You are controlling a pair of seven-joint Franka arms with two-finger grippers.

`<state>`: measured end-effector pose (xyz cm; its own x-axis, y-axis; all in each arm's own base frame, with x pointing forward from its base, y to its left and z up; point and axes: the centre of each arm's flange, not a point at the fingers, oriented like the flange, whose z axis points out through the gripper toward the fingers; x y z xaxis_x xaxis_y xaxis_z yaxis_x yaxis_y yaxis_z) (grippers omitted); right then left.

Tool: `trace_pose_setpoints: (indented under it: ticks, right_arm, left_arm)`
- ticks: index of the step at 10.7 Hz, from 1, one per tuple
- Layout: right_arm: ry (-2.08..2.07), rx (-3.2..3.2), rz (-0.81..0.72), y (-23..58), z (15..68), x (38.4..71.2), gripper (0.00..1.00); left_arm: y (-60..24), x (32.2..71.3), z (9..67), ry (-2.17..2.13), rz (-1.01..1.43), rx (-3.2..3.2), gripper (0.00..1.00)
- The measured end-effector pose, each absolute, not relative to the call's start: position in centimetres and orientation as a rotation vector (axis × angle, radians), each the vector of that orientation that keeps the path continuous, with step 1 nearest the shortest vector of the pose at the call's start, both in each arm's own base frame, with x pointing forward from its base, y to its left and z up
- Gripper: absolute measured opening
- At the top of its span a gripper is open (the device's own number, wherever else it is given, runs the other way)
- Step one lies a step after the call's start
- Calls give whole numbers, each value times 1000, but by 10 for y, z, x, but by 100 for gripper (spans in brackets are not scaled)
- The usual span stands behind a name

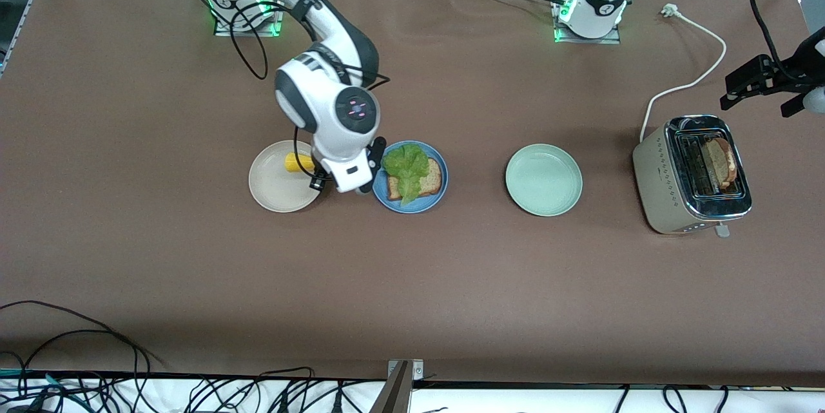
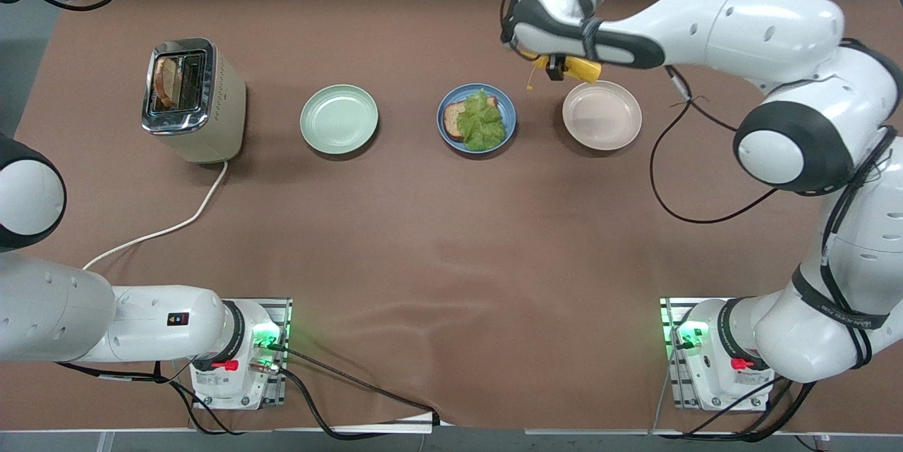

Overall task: Make sandwich in blue plate with both arms
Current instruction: 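Carry the mustard bottle back toward its spot beside the white plate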

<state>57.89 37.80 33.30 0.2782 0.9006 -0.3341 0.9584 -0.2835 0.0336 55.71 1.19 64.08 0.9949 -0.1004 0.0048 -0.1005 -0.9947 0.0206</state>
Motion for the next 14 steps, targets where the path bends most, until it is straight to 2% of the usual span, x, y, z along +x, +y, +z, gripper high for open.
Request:
trace_pose_setpoints:
  ticks: [6, 10, 14]
  right_arm:
    - [1921, 2714, -263, 255, 390, 635, 10]
    - [2203, 2763, -131, 157, 380, 659, 10]
    - [2612, 2587, 129, 67, 354, 661, 10]
  left_arm:
    - [13, 557, 641, -156, 7, 3117, 100]
    - [12, 557, 641, -157, 6, 3117, 100]
    - [12, 556, 643, -158, 8, 3117, 100]
